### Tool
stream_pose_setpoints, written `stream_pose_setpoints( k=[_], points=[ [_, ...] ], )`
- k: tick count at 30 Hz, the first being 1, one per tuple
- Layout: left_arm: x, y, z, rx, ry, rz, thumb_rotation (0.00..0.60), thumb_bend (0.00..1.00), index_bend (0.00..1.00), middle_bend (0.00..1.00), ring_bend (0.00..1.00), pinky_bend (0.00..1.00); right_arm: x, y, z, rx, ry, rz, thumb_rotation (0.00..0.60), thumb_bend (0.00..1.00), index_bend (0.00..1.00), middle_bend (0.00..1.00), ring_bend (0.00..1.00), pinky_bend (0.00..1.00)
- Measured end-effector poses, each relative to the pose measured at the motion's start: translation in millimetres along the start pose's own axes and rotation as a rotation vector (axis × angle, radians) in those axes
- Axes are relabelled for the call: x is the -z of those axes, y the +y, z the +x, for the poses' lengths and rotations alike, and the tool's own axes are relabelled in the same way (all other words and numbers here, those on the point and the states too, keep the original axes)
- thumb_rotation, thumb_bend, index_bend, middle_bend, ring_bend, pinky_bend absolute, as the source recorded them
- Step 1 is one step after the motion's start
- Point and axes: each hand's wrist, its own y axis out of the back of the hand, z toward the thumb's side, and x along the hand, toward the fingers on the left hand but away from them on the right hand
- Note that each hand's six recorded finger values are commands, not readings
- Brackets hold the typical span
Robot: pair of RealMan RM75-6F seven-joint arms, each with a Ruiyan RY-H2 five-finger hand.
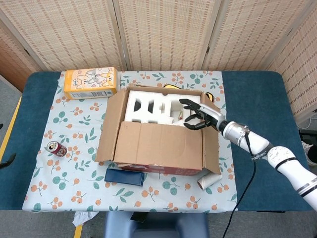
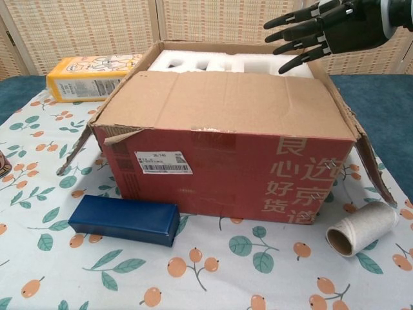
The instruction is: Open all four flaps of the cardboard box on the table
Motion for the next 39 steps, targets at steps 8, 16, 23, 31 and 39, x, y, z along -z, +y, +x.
stream_pose_setpoints(
  k=[8, 16, 23, 31, 39],
  points=[
    [-0.3, -0.3, -0.1, 0.001, -0.001, 0.002, 0.600, 0.35, 0.00, 0.00, 0.00, 0.00, 4.5, -5.0, -3.7, -0.024, -0.017, 0.023, 0.600, 0.45, 0.00, 0.00, 0.00, 0.25],
    [-0.7, -2.7, 0.7, 0.006, 0.002, 0.011, 0.600, 0.35, 0.00, 0.00, 0.00, 0.00, 8.7, -11.8, 0.3, -0.056, -0.028, 0.045, 0.600, 0.45, 0.00, 0.00, 0.00, 0.25],
    [1.7, -4.0, 2.9, 0.012, 0.013, 0.011, 0.600, 0.35, 0.00, 0.00, 0.00, 0.00, 8.5, -18.4, 7.2, -0.076, -0.025, 0.035, 0.600, 0.45, 0.00, 0.00, 0.00, 0.26],
    [-1.1, -8.3, 4.5, 0.026, 0.003, 0.020, 0.600, 0.35, 0.00, 0.00, 0.00, 0.00, 3.2, -23.5, 16.4, -0.101, -0.019, 0.022, 0.600, 0.45, 0.00, 0.00, 0.00, 0.26],
    [-2.5, -7.8, 3.7, 0.025, -0.005, 0.020, 0.600, 0.35, 0.00, 0.00, 0.00, 0.00, -18.3, -33.2, 25.9, -0.102, 0.038, 0.051, 0.600, 0.45, 0.00, 0.00, 0.00, 0.26]
  ],
)
